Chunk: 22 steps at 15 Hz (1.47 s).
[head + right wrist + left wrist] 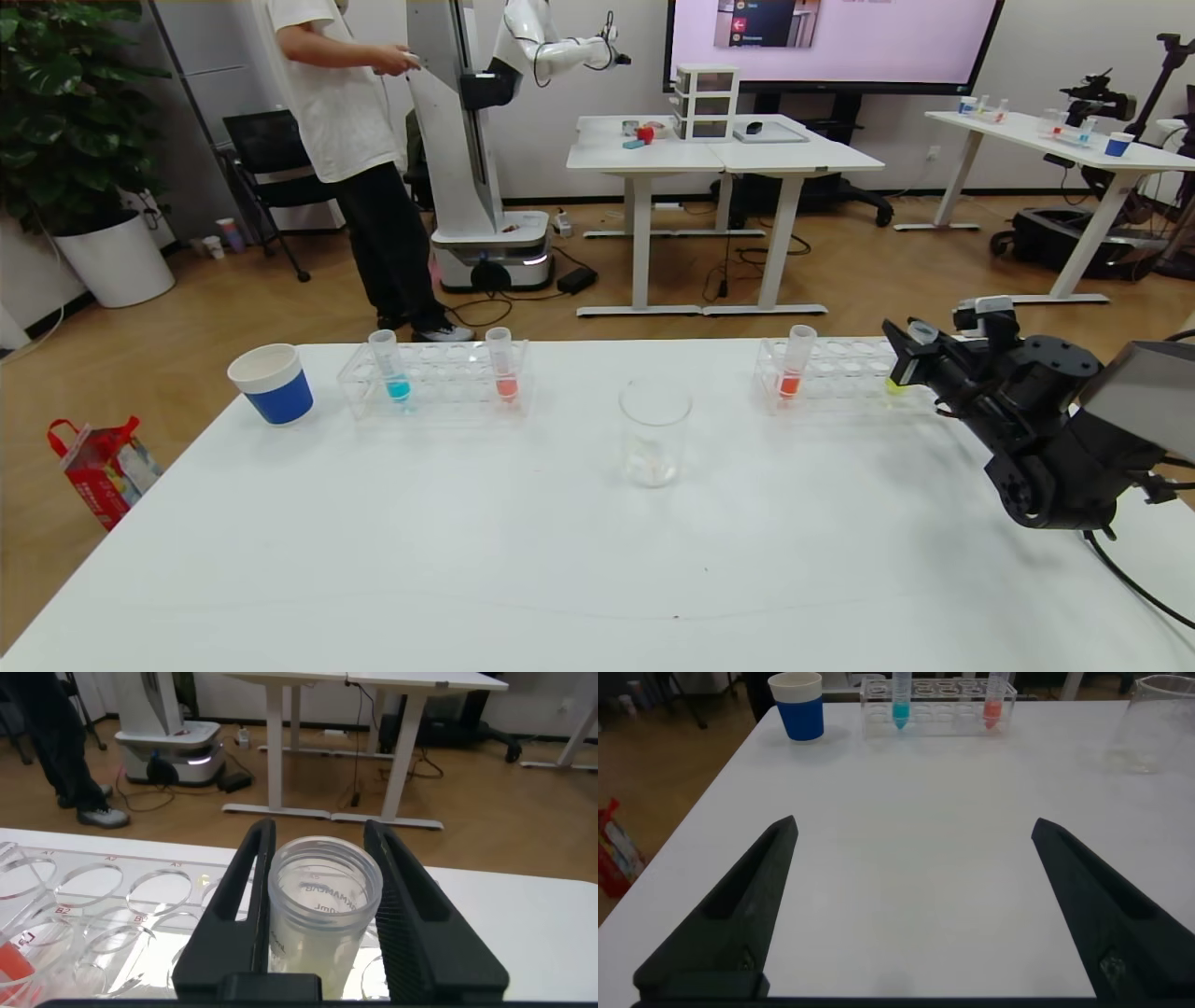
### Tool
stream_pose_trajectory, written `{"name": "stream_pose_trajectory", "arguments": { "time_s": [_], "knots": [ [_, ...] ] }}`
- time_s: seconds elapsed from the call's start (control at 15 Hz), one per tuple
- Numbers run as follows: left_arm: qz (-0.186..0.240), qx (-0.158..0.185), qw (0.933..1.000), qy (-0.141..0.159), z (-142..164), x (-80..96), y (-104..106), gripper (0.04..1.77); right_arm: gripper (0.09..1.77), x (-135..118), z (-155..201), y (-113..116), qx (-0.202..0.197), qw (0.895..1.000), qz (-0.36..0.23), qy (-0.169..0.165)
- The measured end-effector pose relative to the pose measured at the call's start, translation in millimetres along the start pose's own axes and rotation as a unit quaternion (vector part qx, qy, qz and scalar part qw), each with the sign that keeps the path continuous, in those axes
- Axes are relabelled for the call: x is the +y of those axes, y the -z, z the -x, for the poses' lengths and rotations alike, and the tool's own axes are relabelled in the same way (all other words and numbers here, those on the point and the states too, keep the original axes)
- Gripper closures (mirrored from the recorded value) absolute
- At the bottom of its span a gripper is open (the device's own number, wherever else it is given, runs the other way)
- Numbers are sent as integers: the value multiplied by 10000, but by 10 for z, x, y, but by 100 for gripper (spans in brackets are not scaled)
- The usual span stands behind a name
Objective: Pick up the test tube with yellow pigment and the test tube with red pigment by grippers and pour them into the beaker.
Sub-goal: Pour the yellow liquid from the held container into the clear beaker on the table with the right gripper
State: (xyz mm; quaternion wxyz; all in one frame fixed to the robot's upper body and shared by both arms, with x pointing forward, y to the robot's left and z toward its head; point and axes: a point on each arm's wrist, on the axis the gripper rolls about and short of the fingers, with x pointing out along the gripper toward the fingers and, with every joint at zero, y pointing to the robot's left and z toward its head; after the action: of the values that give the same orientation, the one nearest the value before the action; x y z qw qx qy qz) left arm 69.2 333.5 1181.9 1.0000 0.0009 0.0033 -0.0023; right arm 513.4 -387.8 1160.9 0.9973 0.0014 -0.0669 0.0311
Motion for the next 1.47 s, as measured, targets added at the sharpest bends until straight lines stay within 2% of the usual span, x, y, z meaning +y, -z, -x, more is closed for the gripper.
{"name": "stream_pose_trajectory", "arguments": {
  "time_s": [0.13, 0.4, 0.8, 1.13, 1.27, 1.47],
  "knots": [
    [0, 0, 10000, -1, 0, 0, 0, 6, 133, -16, 19, -29, 2, 10000, 3, 21],
    [0, -2, 10000, 1, 0, 0, 0, 6, 133, -28, 48, -202, -103, 9999, 38, 72],
    [0, 0, 10000, 4, 0, 0, 0, 6, 132, -12, 108, -737, -98, 9999, 76, 39],
    [-1, 0, 10000, -1, 0, 0, 0, 6, 132, 87, 163, -978, -367, 9974, 324, -538],
    [-1, 0, 10000, 1, 0, 0, 0, 6, 132, 204, 170, -1068, -488, 9940, 408, -892],
    [-1, -2, 10000, -1, 0, 0, 0, 6, 132, 511, 186, -1209, -681, 9867, 452, -1403]
  ]
}}
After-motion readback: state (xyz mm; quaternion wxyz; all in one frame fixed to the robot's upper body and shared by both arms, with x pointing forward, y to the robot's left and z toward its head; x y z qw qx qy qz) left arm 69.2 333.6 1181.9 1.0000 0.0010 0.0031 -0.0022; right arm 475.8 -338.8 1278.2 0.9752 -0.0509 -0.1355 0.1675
